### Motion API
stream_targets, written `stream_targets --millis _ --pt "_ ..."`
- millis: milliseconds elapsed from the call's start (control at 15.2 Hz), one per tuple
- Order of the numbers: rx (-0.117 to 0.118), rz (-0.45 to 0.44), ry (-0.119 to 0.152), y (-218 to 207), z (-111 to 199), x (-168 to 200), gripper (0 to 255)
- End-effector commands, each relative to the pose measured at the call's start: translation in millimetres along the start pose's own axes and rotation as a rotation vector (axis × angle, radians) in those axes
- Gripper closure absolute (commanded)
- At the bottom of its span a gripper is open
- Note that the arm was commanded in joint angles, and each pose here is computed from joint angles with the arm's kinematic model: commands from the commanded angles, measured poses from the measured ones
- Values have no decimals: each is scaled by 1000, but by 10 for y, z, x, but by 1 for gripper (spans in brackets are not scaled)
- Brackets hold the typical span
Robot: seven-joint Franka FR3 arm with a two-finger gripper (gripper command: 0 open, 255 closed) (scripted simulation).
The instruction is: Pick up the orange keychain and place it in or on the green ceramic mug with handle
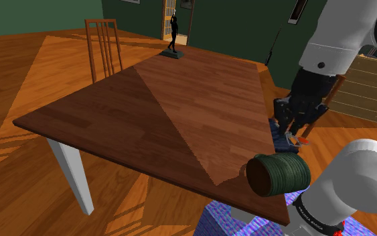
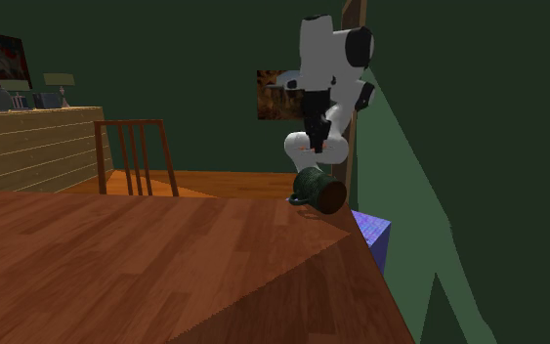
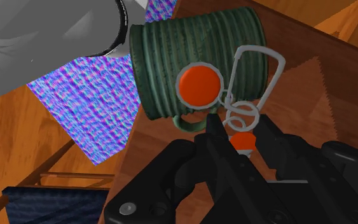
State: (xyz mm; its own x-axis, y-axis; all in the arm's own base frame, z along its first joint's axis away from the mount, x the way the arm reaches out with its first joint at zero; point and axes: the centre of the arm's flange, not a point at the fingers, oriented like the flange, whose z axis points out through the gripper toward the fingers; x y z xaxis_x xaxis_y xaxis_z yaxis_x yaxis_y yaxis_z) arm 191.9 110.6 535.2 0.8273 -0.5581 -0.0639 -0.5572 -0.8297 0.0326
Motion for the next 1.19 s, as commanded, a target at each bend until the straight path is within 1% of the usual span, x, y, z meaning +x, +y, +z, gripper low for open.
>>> stream_targets --millis 0,858,1122 --pt "0 0 -1 45 82 -45 255" --pt "0 0 -1 23 773 -1 255" --pt "0 0 -1 23 773 -1 255"
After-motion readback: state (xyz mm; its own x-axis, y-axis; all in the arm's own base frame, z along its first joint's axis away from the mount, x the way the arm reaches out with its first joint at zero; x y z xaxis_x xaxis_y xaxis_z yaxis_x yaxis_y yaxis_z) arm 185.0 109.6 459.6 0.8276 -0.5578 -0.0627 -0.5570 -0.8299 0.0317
